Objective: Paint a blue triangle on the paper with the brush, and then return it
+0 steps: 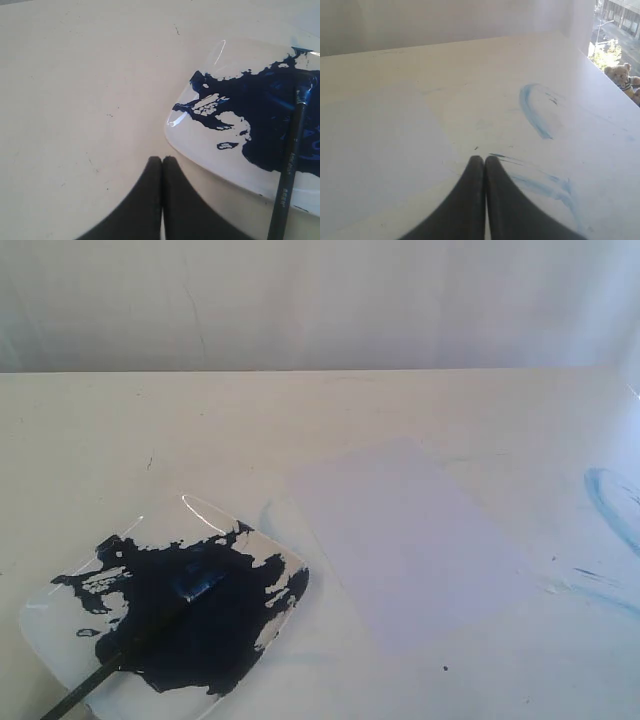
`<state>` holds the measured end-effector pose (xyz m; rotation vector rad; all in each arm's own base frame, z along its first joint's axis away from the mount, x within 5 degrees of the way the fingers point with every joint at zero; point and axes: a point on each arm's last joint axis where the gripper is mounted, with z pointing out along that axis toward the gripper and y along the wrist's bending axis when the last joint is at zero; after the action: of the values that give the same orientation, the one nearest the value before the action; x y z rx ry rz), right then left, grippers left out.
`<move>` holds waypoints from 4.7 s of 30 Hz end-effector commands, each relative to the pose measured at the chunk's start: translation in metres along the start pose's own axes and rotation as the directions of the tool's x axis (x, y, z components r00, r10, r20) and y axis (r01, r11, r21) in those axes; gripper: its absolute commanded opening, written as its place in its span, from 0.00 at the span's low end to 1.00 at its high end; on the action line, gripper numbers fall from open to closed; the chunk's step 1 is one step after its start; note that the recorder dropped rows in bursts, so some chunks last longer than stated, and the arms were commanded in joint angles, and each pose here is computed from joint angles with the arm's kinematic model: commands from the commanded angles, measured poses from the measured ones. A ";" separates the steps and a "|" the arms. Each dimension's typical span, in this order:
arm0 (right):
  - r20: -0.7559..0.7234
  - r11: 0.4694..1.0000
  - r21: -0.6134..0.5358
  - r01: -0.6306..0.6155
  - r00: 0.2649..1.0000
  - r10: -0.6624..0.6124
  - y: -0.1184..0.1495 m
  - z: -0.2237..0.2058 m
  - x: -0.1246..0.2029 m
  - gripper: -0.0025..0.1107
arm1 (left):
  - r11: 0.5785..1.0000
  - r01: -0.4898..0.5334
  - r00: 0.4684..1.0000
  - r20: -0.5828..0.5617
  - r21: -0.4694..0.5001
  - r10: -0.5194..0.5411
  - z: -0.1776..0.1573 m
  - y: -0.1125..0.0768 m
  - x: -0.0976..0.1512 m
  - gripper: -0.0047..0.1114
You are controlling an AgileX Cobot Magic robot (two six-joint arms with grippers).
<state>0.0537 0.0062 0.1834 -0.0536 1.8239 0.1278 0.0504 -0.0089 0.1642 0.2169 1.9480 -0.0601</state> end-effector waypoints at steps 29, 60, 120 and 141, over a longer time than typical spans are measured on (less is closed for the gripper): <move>0.514 0.877 -0.328 -0.350 0.713 0.477 0.005 -0.018 -0.055 0.02 | 1.000 0.003 1.000 0.005 0.001 -0.003 0.000 0.000 0.000 0.04; 0.192 -0.001 -0.927 0.375 0.472 -0.861 0.280 0.112 -0.083 0.02 | 1.000 0.003 1.000 0.005 0.001 -0.003 0.000 0.000 0.000 0.04; 0.732 -0.642 -0.625 0.445 0.046 -0.680 0.436 0.131 0.002 0.38 | 1.000 0.003 1.000 0.005 0.001 -0.003 0.000 0.000 0.000 0.04; 0.774 -0.681 -0.583 0.444 0.046 -0.632 0.449 0.103 0.013 0.38 | 1.000 0.003 1.000 0.005 0.001 -0.003 0.000 0.000 0.000 0.04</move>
<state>0.1122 0.4621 0.1691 -2.5916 0.8695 0.2064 0.0502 -0.0086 0.1637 0.2263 1.9533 -0.0497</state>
